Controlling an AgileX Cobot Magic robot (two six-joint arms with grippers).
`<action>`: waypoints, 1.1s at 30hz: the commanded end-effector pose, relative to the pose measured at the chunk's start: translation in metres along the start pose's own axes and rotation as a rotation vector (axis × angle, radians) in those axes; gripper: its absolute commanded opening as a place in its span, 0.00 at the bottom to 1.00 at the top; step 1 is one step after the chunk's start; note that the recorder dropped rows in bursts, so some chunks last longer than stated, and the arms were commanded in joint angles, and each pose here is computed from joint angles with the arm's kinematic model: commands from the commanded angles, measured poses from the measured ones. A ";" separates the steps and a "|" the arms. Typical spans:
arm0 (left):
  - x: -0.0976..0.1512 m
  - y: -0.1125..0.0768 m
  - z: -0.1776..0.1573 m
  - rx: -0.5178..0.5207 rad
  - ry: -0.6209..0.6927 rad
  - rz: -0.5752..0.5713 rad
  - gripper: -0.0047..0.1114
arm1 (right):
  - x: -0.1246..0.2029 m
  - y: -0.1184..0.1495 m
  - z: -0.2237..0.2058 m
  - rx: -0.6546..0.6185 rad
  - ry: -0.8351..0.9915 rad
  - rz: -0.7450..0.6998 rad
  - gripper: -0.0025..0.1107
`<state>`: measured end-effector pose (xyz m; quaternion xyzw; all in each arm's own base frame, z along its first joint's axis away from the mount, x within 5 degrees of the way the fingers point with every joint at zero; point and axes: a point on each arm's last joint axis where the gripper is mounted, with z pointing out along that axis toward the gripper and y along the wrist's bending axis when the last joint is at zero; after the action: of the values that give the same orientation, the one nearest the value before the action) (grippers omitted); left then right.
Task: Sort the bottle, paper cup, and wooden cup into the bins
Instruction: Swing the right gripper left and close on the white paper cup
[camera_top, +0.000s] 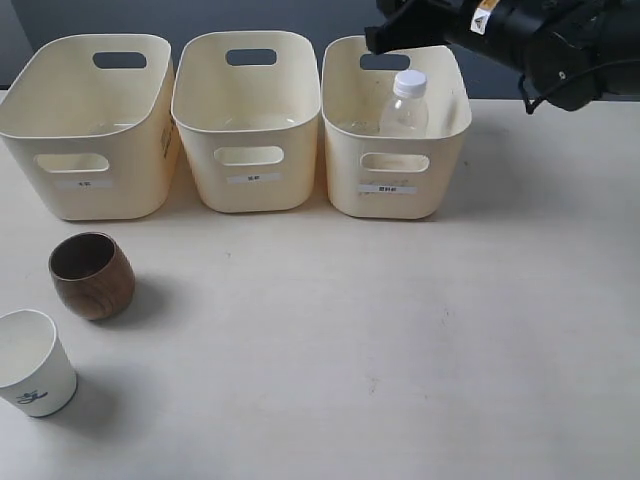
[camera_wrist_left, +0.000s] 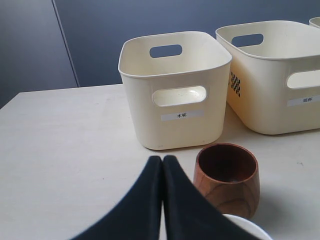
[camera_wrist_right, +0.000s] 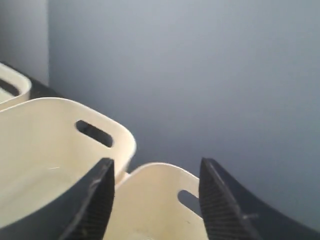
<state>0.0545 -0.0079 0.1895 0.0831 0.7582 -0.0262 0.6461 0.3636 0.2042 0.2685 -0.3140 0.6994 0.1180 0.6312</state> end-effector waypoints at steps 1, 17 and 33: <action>-0.002 0.000 0.000 0.002 -0.013 0.000 0.04 | -0.035 0.064 -0.018 -0.204 -0.034 -0.287 0.47; -0.002 0.000 0.000 0.002 -0.013 0.000 0.04 | -0.009 0.259 -0.064 -1.015 -0.057 -0.520 0.47; -0.002 0.000 0.000 0.002 -0.013 0.000 0.04 | 0.015 0.313 -0.037 -1.239 -0.050 -0.558 0.47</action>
<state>0.0545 -0.0079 0.1895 0.0831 0.7582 -0.0262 0.6461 0.1526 0.4136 0.1947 -0.7711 0.3875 0.3405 0.3733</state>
